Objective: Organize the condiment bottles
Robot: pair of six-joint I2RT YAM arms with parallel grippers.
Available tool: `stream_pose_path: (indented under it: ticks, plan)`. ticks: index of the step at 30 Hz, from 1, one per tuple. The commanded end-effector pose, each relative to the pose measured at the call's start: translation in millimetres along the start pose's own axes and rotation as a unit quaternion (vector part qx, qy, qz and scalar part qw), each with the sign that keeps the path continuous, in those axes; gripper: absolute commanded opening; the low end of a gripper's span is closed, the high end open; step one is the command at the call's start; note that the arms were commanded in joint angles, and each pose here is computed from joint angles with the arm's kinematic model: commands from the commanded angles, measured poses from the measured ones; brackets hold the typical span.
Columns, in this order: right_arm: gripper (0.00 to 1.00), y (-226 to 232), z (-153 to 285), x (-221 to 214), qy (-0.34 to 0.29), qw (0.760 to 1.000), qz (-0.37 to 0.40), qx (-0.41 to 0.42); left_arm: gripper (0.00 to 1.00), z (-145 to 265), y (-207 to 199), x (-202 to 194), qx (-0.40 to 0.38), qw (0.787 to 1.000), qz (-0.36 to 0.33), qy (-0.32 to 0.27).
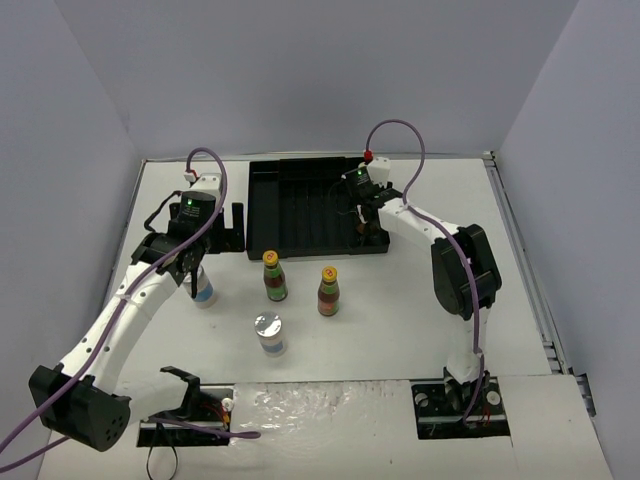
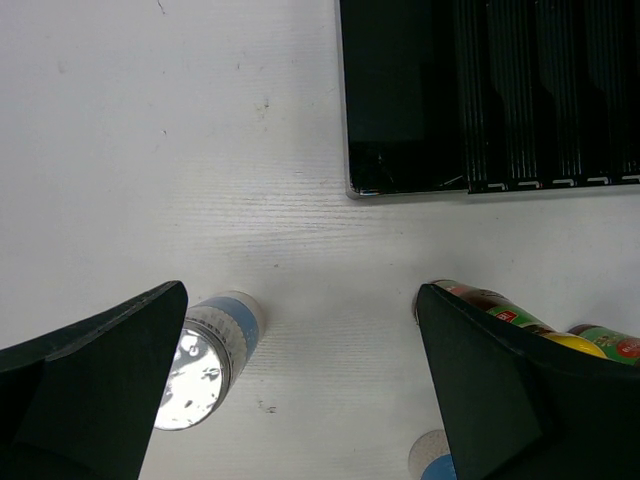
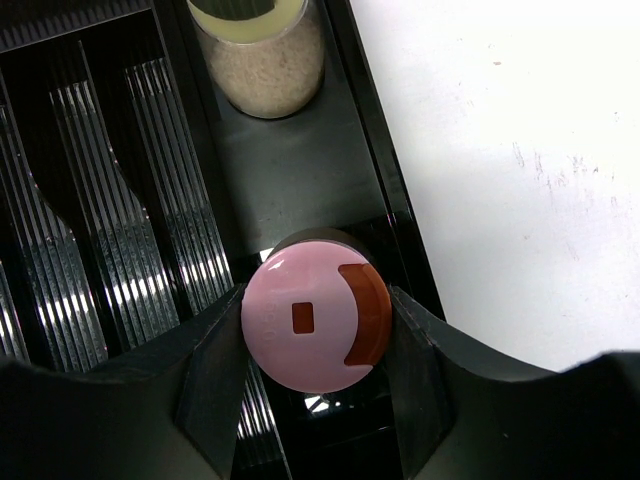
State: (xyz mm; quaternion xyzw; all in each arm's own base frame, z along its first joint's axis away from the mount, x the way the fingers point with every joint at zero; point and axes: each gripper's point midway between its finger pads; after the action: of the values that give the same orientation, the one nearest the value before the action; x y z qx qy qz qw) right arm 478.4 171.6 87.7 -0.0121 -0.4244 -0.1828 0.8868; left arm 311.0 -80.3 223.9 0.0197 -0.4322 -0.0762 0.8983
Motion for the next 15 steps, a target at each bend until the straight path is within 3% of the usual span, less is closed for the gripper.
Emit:
stream_pose_path:
  ticks: [1, 6, 15]
  plan:
    - [0.37, -3.9, -1.6, 5.9, -0.012, 1.0, -0.01, -0.009, 0.97, 10.0, 4.0, 28.1, 0.002, 0.998, 0.02, -0.054]
    - [0.63, -7.6, 12.9, 20.8, -0.024, 1.0, -0.012, -0.013, 0.97, 9.5, 3.9, 28.4, 0.002, 0.998, 0.019, -0.053]
    - [0.73, -13.8, 51.9, 49.6, -0.049, 0.998, -0.031, -0.005, 0.97, 9.0, 3.9, 28.9, 0.003, 0.998, 0.02, -0.054]
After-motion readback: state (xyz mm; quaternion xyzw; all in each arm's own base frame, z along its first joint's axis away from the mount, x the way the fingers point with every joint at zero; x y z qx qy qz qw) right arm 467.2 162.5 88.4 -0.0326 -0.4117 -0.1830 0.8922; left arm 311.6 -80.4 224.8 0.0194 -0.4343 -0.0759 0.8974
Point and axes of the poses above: each gripper's point midway between its finger pads, its own z axis back along the fingers, its own y axis along the line the jaws close on, x = y × z, and after that the axes turned 9 degrees about -z, right-handed
